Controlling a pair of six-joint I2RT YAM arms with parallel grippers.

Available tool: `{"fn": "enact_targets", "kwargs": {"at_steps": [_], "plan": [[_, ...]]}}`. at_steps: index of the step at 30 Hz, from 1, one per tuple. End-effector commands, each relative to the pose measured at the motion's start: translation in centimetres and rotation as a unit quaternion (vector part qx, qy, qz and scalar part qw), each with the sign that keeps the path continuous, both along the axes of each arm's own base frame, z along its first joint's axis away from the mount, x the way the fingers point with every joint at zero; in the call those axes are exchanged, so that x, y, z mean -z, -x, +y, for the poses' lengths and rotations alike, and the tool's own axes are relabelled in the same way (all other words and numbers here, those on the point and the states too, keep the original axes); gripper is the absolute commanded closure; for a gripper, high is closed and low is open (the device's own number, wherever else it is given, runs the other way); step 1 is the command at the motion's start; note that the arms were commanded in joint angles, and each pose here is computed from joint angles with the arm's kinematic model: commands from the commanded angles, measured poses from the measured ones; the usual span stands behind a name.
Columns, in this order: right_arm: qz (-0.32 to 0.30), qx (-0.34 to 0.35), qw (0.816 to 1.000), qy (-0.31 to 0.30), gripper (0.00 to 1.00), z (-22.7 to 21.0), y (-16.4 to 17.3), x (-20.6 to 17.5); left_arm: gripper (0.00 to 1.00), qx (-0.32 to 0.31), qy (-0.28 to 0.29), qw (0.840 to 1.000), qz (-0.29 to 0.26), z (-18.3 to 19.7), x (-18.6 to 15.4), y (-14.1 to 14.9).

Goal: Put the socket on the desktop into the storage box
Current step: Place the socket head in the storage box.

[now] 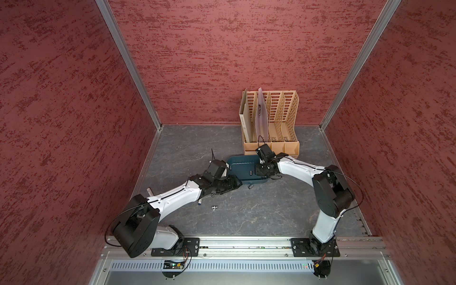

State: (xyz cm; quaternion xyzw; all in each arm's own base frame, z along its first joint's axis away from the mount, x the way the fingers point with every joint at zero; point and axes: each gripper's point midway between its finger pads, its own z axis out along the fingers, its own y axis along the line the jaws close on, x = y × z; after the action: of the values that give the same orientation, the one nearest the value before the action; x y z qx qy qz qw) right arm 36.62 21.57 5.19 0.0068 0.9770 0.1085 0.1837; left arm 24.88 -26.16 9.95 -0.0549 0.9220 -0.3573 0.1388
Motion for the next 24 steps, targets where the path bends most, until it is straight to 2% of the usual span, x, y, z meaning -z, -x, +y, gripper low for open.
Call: {"fn": "enact_targets", "kwargs": {"at_steps": [1,8,14,24], "plan": [[-0.010,0.003,1.000,-0.006,0.68,0.2,-1.3,-0.4,0.32,-0.010,0.000,1.000,-0.007,0.6,0.1,0.0],[-0.004,0.008,1.000,-0.001,0.66,0.0,-1.5,0.3,0.32,-0.020,-0.005,1.000,-0.003,1.5,0.6,0.3],[-0.007,0.011,1.000,-0.001,0.56,-0.2,-1.4,-0.2,0.32,-0.023,-0.006,1.000,-0.004,1.8,0.5,0.3],[-0.028,0.008,1.000,-0.011,0.55,-0.3,-0.9,-2.7,0.32,-0.022,-0.005,1.000,-0.005,1.9,0.5,0.4]]}}
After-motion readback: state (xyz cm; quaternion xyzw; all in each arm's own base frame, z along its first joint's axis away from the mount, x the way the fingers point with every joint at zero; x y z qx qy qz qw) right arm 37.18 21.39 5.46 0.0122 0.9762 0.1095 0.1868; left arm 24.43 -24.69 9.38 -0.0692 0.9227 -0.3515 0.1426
